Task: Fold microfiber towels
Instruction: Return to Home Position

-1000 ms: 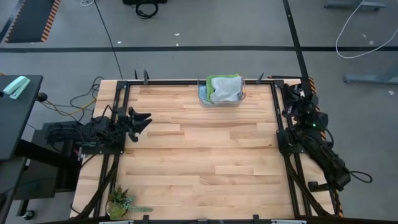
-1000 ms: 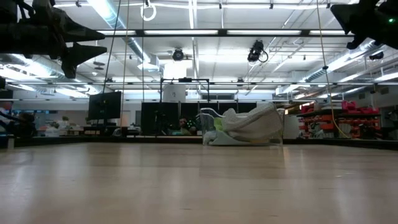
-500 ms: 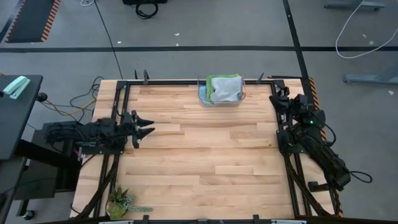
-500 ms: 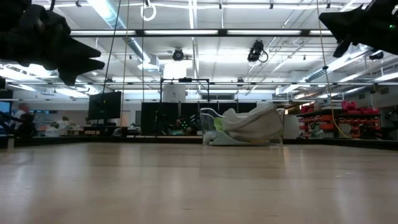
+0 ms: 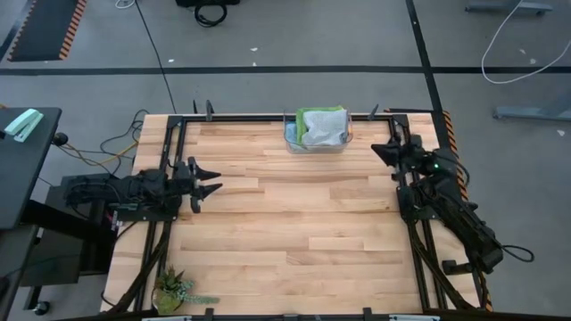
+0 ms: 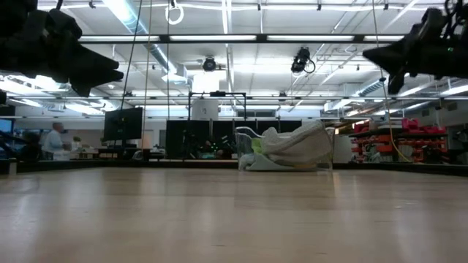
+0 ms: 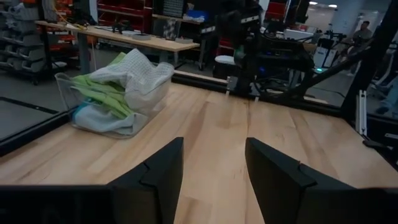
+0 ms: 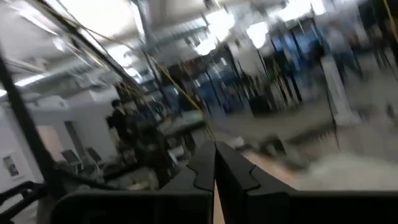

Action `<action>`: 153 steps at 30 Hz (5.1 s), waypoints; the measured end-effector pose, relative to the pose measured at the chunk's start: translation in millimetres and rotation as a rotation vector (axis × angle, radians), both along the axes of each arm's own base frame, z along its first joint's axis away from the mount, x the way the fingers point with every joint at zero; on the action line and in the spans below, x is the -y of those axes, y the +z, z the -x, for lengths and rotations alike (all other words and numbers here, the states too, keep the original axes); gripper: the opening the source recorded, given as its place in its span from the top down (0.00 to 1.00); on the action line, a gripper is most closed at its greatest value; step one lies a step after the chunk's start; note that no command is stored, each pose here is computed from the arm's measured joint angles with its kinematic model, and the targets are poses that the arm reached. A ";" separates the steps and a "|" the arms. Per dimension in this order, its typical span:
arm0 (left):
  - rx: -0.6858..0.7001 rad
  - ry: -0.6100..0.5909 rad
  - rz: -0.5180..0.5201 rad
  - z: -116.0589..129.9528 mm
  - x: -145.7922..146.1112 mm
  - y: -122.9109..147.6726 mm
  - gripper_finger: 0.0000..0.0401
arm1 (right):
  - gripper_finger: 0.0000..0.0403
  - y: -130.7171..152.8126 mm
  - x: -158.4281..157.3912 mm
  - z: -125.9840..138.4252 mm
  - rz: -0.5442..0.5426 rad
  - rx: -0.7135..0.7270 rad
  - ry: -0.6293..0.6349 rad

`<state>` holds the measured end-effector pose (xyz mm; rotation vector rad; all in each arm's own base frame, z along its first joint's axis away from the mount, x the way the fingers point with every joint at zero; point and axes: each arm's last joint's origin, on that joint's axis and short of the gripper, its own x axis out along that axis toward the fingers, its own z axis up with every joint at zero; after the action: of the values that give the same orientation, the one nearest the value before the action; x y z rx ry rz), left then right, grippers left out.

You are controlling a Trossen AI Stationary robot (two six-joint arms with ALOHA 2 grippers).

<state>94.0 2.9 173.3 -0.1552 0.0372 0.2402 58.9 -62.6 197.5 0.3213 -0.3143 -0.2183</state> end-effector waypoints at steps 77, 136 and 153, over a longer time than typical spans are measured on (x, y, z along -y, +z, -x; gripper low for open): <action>0.024 -0.141 0.039 -1.7 4.1 0.8 0.55 | 0.96 -25.1 -41.9 -28.6 -0.107 -0.227 0.657; 0.027 -0.141 0.038 -1.6 4.1 1.7 0.55 | 0.96 -25.1 -41.9 -28.6 -0.109 -0.227 0.656; 0.027 -0.141 0.039 -1.5 4.1 1.7 0.56 | 0.96 -25.1 -41.9 -28.6 -0.108 -0.227 0.656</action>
<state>95.5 -1.2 175.0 -0.1939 0.0259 0.0970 87.5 -20.7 172.4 0.4846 0.0374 0.3741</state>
